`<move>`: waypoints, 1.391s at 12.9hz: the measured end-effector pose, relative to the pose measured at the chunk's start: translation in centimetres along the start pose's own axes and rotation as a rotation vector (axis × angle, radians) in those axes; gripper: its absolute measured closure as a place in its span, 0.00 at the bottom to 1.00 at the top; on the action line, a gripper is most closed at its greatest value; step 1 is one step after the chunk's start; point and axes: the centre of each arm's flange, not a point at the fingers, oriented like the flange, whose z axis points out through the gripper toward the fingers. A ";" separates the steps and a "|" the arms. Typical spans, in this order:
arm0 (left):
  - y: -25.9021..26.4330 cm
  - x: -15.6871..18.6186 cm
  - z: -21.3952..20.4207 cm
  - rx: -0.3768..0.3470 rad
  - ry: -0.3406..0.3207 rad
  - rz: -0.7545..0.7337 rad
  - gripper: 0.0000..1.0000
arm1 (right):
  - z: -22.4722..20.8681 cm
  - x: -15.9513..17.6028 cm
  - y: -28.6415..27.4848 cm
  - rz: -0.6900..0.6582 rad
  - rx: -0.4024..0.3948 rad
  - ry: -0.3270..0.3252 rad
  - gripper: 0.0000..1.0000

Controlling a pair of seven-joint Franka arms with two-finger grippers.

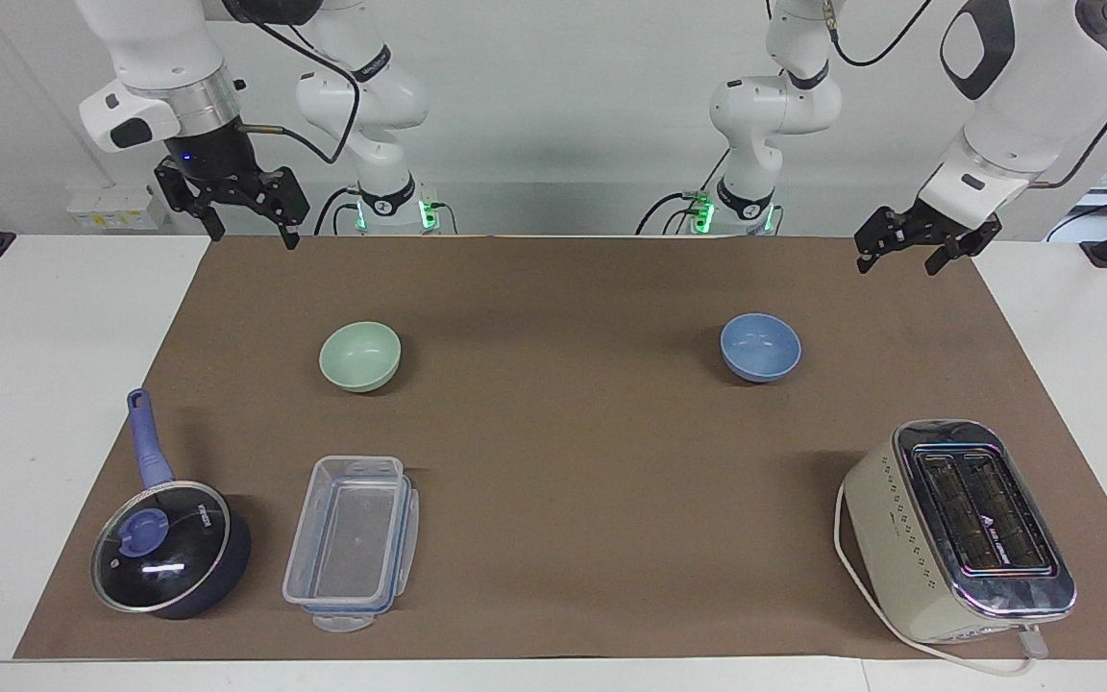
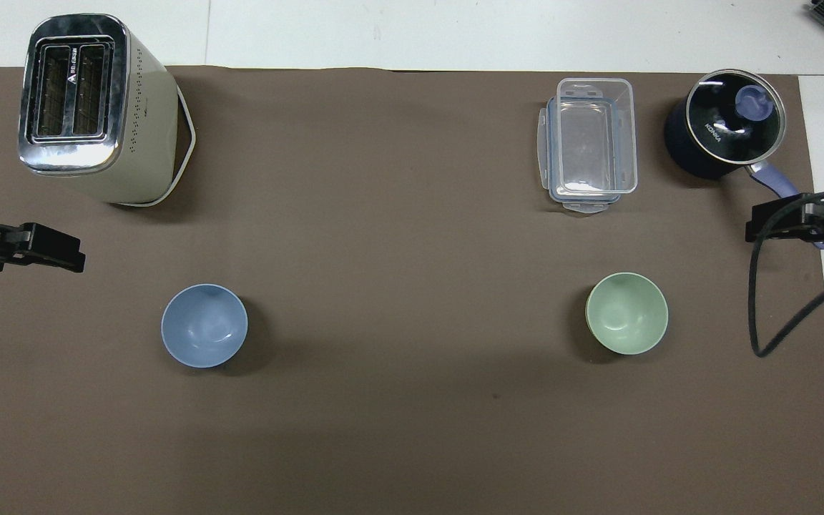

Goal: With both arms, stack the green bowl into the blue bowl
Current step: 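Reach the left gripper down to the rim of the blue bowl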

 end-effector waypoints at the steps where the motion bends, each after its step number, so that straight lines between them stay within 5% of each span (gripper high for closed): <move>1: 0.3 -0.1 0.3 -0.019 0.005 0.001 0.00 | 0.0 0.0 0.0 0.000 0.000 0.000 0.00; 8: 4.6 -0.7 8.4 -0.122 -0.020 0.052 0.00 | 0.0 0.0 0.0 0.000 0.000 0.000 0.00; 18: 3.1 -4.8 18.8 -0.064 0.058 0.043 0.00 | 0.0 0.0 0.0 0.000 0.000 0.000 0.00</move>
